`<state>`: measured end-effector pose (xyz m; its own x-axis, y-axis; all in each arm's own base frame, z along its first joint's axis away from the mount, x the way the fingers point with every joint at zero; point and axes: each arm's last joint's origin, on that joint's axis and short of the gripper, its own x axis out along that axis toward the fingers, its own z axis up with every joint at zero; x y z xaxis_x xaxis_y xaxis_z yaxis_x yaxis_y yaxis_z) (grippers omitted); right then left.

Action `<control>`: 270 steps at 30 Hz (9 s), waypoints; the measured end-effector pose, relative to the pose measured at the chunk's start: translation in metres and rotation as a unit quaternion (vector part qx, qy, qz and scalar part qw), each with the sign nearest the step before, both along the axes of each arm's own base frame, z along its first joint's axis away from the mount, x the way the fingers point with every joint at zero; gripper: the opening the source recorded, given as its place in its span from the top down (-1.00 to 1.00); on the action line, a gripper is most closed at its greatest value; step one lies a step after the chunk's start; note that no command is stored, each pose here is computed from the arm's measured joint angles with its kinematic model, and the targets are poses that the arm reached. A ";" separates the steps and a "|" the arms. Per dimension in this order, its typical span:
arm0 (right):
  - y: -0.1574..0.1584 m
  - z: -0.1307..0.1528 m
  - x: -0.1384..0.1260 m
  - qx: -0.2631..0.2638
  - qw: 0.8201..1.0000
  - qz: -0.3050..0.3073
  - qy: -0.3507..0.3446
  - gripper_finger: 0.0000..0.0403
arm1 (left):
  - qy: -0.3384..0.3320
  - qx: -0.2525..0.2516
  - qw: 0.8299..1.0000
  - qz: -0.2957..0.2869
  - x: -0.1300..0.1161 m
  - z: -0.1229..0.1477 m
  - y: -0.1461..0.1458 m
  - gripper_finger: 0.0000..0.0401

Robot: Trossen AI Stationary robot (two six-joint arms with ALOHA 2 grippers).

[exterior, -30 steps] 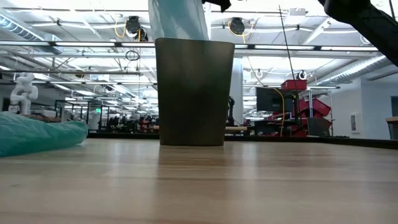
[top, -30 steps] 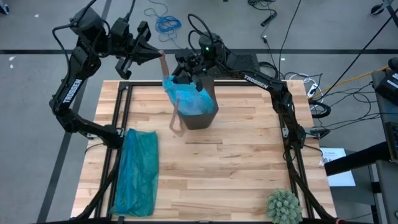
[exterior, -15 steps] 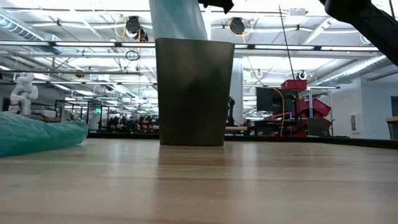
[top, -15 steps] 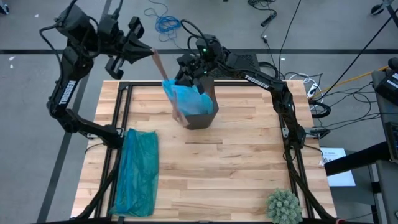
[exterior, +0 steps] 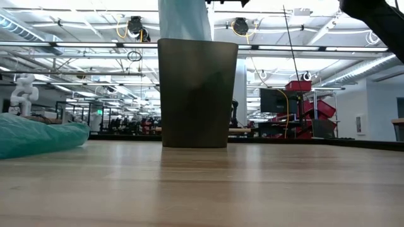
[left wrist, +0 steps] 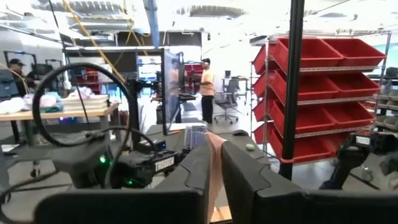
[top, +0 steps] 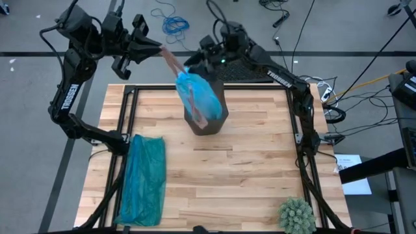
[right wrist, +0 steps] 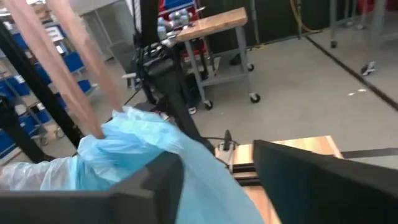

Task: Place trash/remove bag and relplace
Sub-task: Close the blue trash bag in the trash bin, then remove the trash bag from the trash bin

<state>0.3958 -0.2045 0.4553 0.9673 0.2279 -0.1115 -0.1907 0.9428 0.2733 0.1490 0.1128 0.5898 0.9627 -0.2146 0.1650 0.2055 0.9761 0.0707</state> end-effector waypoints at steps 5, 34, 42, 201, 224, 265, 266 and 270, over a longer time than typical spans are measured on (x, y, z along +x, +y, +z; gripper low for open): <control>-0.008 0.014 -0.019 -0.032 0.999 -0.016 -0.018 -0.28 | 0.000 -0.001 1.000 0.000 0.000 0.000 0.000 0.64; 0.020 0.036 -0.037 -0.086 0.990 -0.113 0.008 -0.58 | 0.040 -0.026 0.999 0.026 0.006 -0.012 0.007 0.58; 0.016 0.009 -0.047 -0.074 0.966 -0.186 0.162 -0.58 | 0.044 -0.029 0.998 0.027 0.006 -0.013 0.007 0.58; 0.057 -0.040 -0.211 -0.110 0.842 -0.518 0.101 1.00 | 0.095 -0.035 0.955 0.278 -0.023 -0.023 -0.005 0.58; 0.048 -0.204 -0.224 0.059 0.757 -0.563 0.326 1.00 | 0.097 -0.046 0.955 0.277 -0.022 -0.024 -0.004 0.58; 0.057 -0.092 -0.227 0.044 0.834 -0.492 0.247 0.15 | 0.100 -0.048 0.955 0.277 -0.022 -0.024 -0.004 0.58; 0.058 -0.083 -0.228 0.034 0.838 -0.490 0.237 0.09 | 0.100 -0.048 0.954 0.277 -0.022 -0.024 -0.004 0.58; 0.065 -0.056 -0.227 0.014 0.860 -0.470 0.198 -0.04 | 0.100 -0.048 0.955 0.277 -0.022 -0.024 -0.004 0.58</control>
